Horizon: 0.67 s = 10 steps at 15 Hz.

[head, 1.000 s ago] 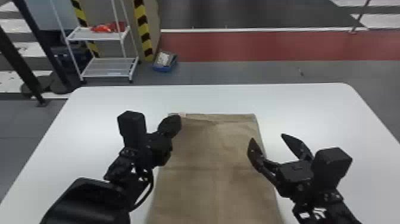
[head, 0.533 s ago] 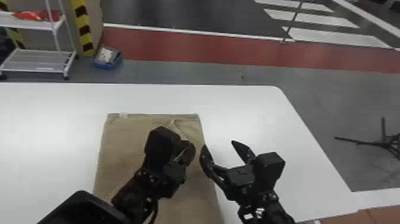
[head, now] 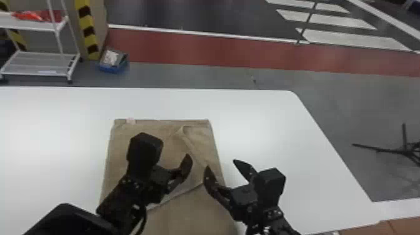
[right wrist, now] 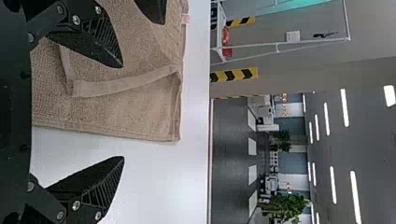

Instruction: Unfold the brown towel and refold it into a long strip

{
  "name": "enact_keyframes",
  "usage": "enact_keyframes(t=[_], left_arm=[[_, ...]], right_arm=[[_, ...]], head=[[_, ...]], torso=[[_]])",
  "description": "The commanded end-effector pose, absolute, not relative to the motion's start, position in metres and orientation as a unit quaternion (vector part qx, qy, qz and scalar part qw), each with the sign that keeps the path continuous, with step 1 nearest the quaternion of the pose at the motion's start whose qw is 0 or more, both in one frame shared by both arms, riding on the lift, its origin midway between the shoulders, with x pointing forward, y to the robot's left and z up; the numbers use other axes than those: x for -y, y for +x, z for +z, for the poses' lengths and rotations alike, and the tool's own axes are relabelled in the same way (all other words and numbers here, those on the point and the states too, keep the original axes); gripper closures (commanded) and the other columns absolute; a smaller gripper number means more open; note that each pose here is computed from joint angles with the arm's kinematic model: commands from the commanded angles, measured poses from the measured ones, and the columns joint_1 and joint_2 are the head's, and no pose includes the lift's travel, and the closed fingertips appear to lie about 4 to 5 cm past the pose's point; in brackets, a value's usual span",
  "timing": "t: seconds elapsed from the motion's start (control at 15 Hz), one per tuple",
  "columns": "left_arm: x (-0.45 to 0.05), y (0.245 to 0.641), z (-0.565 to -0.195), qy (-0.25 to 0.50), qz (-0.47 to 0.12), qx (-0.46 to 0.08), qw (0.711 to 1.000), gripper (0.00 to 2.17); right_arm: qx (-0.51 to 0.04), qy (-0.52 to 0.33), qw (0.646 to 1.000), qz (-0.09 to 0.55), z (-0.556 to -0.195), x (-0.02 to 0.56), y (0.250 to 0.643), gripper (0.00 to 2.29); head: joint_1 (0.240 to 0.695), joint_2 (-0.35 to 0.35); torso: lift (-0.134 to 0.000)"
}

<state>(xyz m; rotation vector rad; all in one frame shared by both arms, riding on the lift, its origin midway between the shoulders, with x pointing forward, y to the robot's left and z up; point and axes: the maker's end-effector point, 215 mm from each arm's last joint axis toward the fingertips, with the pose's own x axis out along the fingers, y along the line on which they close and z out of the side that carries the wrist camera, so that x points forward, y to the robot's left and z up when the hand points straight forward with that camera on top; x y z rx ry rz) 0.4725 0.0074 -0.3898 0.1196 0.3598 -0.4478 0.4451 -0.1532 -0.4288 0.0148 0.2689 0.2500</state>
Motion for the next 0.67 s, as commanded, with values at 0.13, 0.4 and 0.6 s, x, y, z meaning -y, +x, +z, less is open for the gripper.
enact_keyframes(t=[0.13,0.4,0.6], left_arm=[[-0.032,0.478,-0.370,0.041,-0.190,-0.123,0.973,0.03],[-0.034,0.480,-0.370,0.040,-0.189,-0.120,0.974,0.03],[-0.040,0.482,-0.372,0.039,-0.184,-0.122,0.975,0.03]], right_arm=[[-0.140,0.014,0.978,0.157,-0.449,0.137,0.446,0.44],[-0.148,-0.002,0.975,0.165,-0.461,0.134,0.436,0.51],[-0.150,-0.009,0.974,0.168,-0.461,0.133,0.432,0.67]], head=[[0.695,-0.158],[0.695,-0.126],[0.695,-0.119]], torso=[[-0.123],[-0.123],[-0.123]])
